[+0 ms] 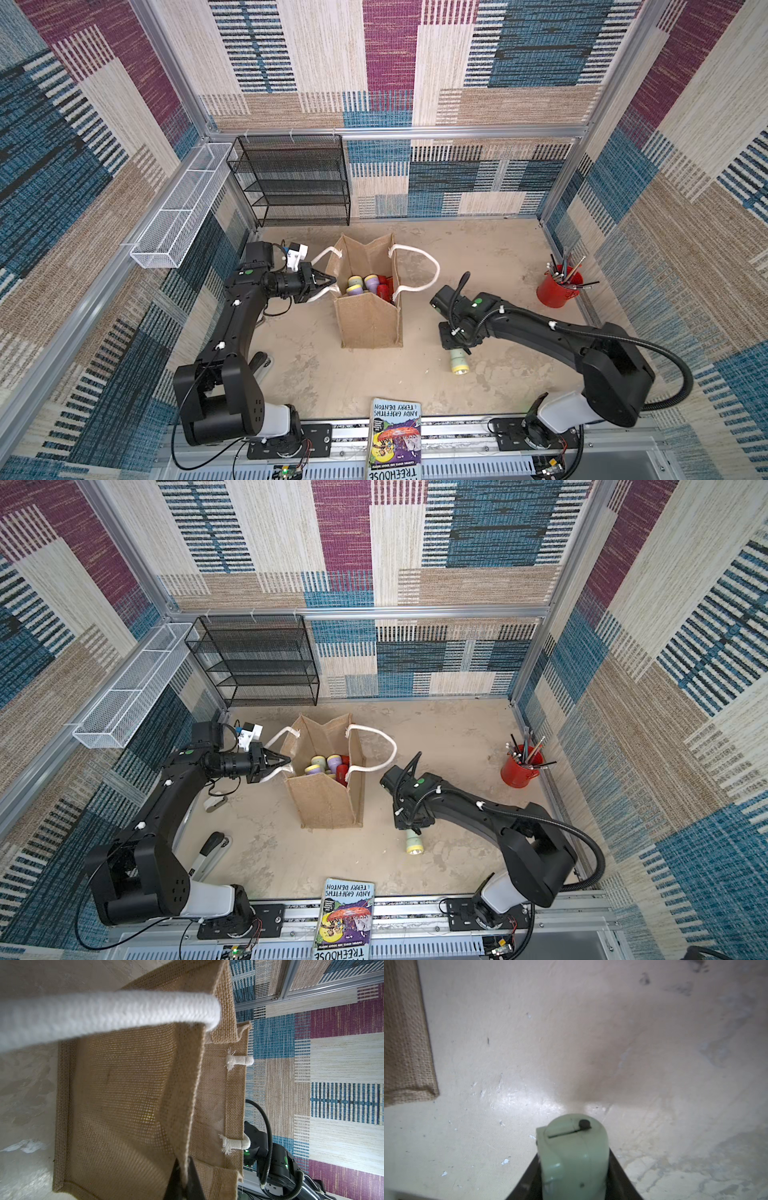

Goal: Put the flashlights into the tote bags
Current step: Pick up the flashlight from the center of the board, then place the flashlight in the canvas bag.

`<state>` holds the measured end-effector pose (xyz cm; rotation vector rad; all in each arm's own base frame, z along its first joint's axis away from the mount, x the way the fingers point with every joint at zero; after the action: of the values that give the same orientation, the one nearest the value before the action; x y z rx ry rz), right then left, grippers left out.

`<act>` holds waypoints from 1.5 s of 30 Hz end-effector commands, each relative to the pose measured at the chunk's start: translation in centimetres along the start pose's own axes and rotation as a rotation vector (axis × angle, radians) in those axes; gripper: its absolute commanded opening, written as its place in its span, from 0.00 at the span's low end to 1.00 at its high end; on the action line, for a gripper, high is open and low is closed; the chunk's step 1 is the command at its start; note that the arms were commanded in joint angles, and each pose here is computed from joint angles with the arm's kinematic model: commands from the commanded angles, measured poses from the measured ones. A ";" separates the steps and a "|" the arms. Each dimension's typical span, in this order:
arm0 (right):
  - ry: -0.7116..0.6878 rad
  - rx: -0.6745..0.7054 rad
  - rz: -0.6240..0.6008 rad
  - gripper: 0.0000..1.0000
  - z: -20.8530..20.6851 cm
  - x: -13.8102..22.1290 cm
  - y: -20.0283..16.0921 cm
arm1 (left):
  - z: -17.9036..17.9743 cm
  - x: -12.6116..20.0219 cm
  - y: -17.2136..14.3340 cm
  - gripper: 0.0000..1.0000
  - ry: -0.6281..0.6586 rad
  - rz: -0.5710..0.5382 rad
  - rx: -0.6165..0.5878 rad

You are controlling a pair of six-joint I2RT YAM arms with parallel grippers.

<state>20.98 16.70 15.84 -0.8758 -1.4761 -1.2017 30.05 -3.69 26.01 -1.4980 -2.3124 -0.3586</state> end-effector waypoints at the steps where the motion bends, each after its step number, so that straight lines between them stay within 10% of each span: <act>1: -0.020 -0.046 -0.104 0.36 -2.0 2.9 1.3 | -0.3 0.2 0.0 0.00 -0.005 -0.006 -0.017; 11: 0.067 -0.007 -0.464 0.35 -1.9 14.0 9.0 | -0.4 0.3 -0.1 0.00 -0.007 -0.005 -0.017; 23: 0.562 0.219 -0.840 0.32 5.1 23.0 18.5 | -0.3 0.2 -0.1 0.00 -0.004 -0.008 -0.012; 33: 0.604 0.461 -0.716 0.33 15.3 18.8 22.2 | -0.3 0.2 -0.1 0.00 0.002 -0.006 -0.018; 45: 0.538 0.478 -0.519 0.32 17.2 10.2 20.3 | -0.2 0.2 0.0 0.00 0.002 -0.001 -0.017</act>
<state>33.48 37.81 31.02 0.1678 -1.4467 -1.2393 29.98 -3.69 26.08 -1.4944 -2.3102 -0.3604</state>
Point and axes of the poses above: each gripper's point midway between its finger pads, its own x axis back along the fingers, its own z axis along the line the jaws close on, y = z × x, the point moved 8 cm from there along x, back along the fingers, and after that the axes turned 12 degrees about x, right-handed, at the moved point
